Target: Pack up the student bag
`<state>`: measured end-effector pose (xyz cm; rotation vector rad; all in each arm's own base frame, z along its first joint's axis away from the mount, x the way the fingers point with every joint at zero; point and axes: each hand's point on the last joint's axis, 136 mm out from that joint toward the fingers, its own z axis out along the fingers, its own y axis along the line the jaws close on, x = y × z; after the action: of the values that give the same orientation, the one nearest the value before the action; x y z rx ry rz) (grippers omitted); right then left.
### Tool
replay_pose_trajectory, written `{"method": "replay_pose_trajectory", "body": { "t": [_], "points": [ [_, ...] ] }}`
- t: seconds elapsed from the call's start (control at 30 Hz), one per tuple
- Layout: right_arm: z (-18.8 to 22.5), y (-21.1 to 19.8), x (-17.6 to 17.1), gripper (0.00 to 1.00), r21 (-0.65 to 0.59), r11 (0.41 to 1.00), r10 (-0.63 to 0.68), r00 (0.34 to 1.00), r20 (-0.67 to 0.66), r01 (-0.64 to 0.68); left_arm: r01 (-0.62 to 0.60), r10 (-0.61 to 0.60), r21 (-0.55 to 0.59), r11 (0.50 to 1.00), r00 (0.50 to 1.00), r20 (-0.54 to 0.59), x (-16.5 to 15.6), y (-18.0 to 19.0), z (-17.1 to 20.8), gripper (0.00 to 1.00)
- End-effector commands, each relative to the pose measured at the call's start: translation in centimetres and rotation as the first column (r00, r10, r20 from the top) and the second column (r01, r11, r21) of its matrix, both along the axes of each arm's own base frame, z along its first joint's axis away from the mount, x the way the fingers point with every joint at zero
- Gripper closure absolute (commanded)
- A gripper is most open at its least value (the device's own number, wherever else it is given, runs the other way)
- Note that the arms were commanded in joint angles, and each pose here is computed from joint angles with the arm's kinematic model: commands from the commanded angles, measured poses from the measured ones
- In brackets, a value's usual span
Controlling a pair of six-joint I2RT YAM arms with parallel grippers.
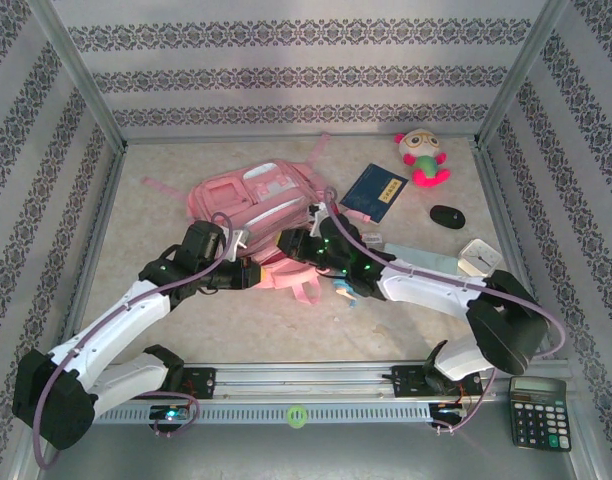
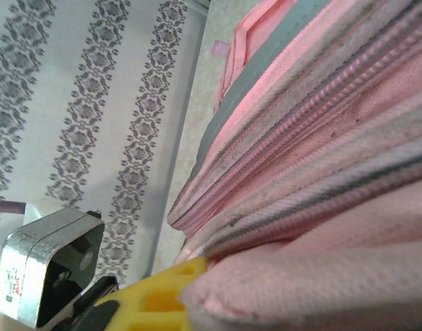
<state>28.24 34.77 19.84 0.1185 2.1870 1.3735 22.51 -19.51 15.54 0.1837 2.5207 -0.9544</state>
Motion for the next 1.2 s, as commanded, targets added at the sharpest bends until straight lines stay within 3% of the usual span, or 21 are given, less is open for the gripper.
{"method": "replay_pose_trajectory", "body": {
  "t": [0.0, 0.27, 0.47, 0.6, 0.73, 0.77, 0.9, 0.93, 0.97, 1.0, 1.07, 1.17],
  "points": [
    [3.0, -1.8, -0.5, 0.98, 0.024, 0.995, 0.091, 0.992, 0.089, -0.094, -0.003, 0.001, 0.186, 0.983, 1.0, 0.01, -0.4, 3.0, -1.0, 1.0],
    [6.4, -1.4, -3.2, 1.0, 0.046, 0.936, 0.341, 0.93, 0.139, -0.35, -0.051, 0.032, 0.398, 0.916, 0.998, 0.054, 2.0, 6.4, -2.0, 1.0],
    [8.8, -2.7, -3.6, 1.0, 0.049, 0.942, 0.319, 0.931, 0.18, -0.332, -0.233, 0.219, 0.534, 0.813, 0.971, 0.09, 5.2, 12.4, -3.2, 1.0],
    [9.8, -3.2, -3.8, 1.0, 0.044, 0.955, 0.277, 0.939, 0.204, -0.292, -0.388, 0.352, 0.52, 0.761, 0.92, 0.172, 7.7, 16.4, -2.8, 1.0],
    [9.6, -1.8, -3.7, 1.0, 0.015, 0.974, 0.219, 0.952, 0.214, -0.227, -0.423, 0.38, 0.43, 0.798, 0.906, 0.185, 10.0, 16.8, -1.4, 0.99],
    [9.5, -1.2, -3.6, 1.0, 0.01, 0.977, 0.206, 0.954, 0.219, -0.213, -0.409, 0.363, 0.422, 0.809, 0.912, 0.189, 10.3, 16.5, -0.8, 0.93],
    [9.5, 1.2, -2.0, 1.0, 0.012, 0.985, 0.162, 0.96, 0.226, -0.17, -0.3, 0.221, 0.338, 0.892, 0.942, 0.253, 10.1, 14.0, 2.7, 0.52],
    [9.4, 1.7, -1.3, 1.0, 0.01, 0.988, 0.146, 0.964, 0.224, -0.152, -0.255, 0.159, 0.315, 0.914, 0.941, 0.3, 9.7, 13.2, 3.9, 0.45],
    [9.3, 2.0, -0.7, 1.0, 0.012, 0.992, 0.123, 0.969, 0.214, -0.129, -0.2, 0.089, 0.294, 0.935, 0.933, 0.35, 9.1, 12.2, 5.0, 0.44],
    [9.1, 2.4, 0.0, 1.0, 0.022, 0.995, 0.094, 0.975, 0.202, -0.101, -0.141, 0.013, 0.281, 0.949, 0.911, 0.413, 8.4, 11.3, 6.1, 0.43],
    [8.9, 3.2, 0.9, 1.0, 0.044, 0.996, 0.065, 0.981, 0.184, -0.074, -0.043, -0.129, 0.285, 0.957, 0.821, 0.556, 6.7, 9.8, 8.5, 0.37],
    [9.2, 5.0, 1.3, 1.0, 0.073, 0.994, 0.066, 0.982, 0.176, -0.08, 0.059, -0.304, 0.343, 0.938, 0.617, 0.726, 3.9, 8.1, 10.8, 0.28]
  ]
}}
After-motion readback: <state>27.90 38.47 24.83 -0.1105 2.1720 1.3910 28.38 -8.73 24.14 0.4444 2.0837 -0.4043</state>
